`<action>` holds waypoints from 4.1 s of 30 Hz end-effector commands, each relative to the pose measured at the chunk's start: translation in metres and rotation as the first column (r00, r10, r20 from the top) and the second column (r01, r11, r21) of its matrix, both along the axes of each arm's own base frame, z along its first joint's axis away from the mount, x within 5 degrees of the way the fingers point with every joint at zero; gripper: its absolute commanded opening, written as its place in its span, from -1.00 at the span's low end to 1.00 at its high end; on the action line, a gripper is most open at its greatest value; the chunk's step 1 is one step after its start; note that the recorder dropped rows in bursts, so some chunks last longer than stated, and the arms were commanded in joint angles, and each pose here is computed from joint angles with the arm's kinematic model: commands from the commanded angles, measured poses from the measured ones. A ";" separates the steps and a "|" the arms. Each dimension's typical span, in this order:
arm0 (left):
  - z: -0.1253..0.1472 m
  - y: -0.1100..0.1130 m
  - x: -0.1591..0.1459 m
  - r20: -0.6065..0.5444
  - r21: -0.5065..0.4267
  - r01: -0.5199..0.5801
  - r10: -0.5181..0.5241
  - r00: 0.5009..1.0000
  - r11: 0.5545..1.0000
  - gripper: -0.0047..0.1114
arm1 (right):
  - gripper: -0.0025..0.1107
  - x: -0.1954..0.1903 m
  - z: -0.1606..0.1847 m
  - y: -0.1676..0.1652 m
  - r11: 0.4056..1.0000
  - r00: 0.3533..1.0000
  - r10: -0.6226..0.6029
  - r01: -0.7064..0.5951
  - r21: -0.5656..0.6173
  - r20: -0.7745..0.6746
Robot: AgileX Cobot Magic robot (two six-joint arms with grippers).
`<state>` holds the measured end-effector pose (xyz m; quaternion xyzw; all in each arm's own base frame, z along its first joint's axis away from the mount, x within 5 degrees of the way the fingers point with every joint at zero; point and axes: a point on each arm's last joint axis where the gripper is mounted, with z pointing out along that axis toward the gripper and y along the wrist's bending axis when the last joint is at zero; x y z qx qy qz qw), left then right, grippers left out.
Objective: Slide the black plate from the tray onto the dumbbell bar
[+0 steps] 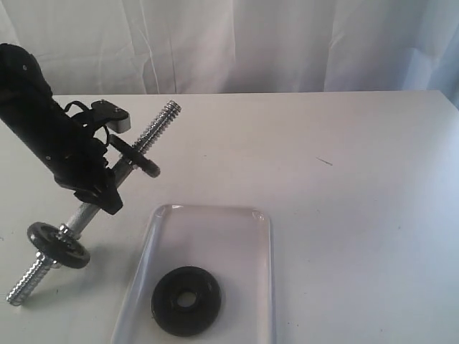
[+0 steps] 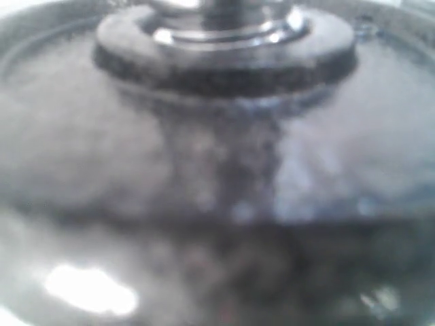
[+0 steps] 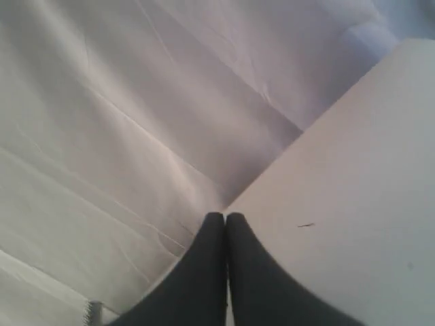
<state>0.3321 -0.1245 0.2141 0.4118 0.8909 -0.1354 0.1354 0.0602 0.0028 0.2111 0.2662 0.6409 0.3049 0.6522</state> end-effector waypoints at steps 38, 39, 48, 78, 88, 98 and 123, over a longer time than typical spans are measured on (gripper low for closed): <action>0.057 0.005 -0.047 0.124 -0.156 -0.023 0.043 0.991 0.987 -0.92 | 0.32 0.191 0.096 0.203 -0.095 0.166 0.557 -0.961 -0.261 -0.814; 0.057 0.005 -0.047 0.124 -0.156 -0.023 0.043 0.991 0.987 -0.92 | 0.50 0.192 0.086 0.208 -0.118 0.129 0.543 -0.967 -0.227 -0.830; 0.057 0.005 -0.047 0.125 -0.154 -0.023 0.042 0.991 0.988 -0.92 | 0.70 0.187 0.010 0.263 -0.289 -0.038 0.373 -0.954 -0.077 -0.927; 0.057 0.005 -0.048 0.120 -0.160 -0.027 0.047 0.992 0.987 -0.92 | 0.70 0.187 -0.044 0.309 -0.330 -0.010 0.218 -0.942 -0.064 -0.976; 0.057 0.005 -0.048 0.112 -0.159 -0.024 0.043 0.993 0.987 -0.92 | 0.70 0.184 -0.042 0.314 -0.362 0.006 0.230 -0.928 -0.091 -0.973; 0.057 0.005 -0.049 0.104 -0.155 -0.020 0.037 0.994 0.988 -0.92 | 0.70 0.185 -0.031 0.316 -0.257 0.012 0.247 -0.963 -0.078 -0.969; 0.057 0.005 -0.049 0.106 -0.157 -0.022 0.039 0.994 0.987 -0.92 | 0.90 0.183 -0.032 0.316 -0.279 -0.011 0.243 -0.959 -0.059 -0.970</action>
